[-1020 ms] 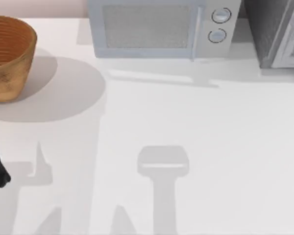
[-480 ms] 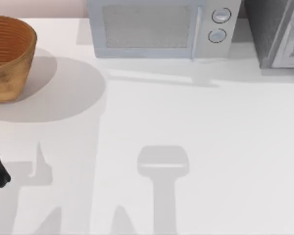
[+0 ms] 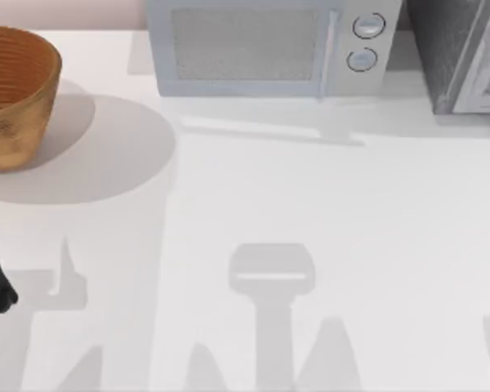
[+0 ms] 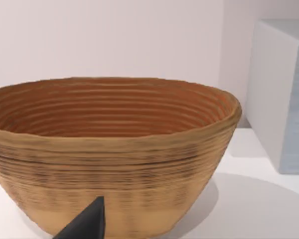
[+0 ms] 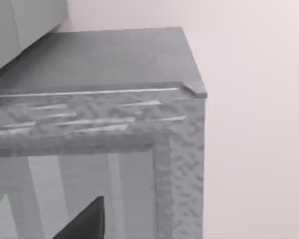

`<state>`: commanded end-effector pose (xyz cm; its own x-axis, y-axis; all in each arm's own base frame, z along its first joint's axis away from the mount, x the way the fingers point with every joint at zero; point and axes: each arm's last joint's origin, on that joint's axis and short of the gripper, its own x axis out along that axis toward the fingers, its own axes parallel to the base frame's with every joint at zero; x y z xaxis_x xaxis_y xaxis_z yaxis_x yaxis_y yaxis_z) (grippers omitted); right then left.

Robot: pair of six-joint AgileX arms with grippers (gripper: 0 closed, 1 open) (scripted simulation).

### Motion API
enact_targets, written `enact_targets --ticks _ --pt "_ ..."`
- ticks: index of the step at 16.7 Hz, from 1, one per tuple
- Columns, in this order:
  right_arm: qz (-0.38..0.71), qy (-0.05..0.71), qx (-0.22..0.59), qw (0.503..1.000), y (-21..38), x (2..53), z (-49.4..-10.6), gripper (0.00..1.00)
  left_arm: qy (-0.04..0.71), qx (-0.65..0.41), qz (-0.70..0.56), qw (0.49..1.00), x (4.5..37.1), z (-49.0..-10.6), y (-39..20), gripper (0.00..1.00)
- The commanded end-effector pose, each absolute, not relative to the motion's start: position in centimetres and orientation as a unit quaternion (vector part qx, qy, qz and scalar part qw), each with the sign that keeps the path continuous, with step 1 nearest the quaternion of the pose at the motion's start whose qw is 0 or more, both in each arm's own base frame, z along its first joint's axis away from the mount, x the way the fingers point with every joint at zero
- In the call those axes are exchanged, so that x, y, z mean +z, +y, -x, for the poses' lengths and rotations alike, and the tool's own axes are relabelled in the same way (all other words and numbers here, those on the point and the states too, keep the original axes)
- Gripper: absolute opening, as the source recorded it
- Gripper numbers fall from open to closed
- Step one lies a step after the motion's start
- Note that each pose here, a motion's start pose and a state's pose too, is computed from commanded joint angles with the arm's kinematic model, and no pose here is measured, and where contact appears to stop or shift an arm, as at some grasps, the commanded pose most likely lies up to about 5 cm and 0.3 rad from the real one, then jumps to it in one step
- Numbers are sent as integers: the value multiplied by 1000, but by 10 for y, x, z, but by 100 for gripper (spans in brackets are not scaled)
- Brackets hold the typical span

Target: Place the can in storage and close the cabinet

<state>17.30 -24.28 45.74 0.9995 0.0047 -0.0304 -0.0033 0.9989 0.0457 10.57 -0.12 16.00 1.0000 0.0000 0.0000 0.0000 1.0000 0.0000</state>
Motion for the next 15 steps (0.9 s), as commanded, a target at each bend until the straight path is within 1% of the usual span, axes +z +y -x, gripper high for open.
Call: enact_targets --ticks 3,5,11,15 --pt "-9 7 2 1000 -213 496 -160 100 0 0 0 1000 160 -106 -1 100" --pt "-2 4 2 1000 -201 508 -155 100 0 0 0 1000 160 -106 -1 100" --pt "0 3 1 1000 -201 509 -154 100 0 0 0 1000 160 -106 -1 100" --pt "-3 3 1 1000 -189 509 -173 100 0 0 0 1000 160 -106 -1 100"
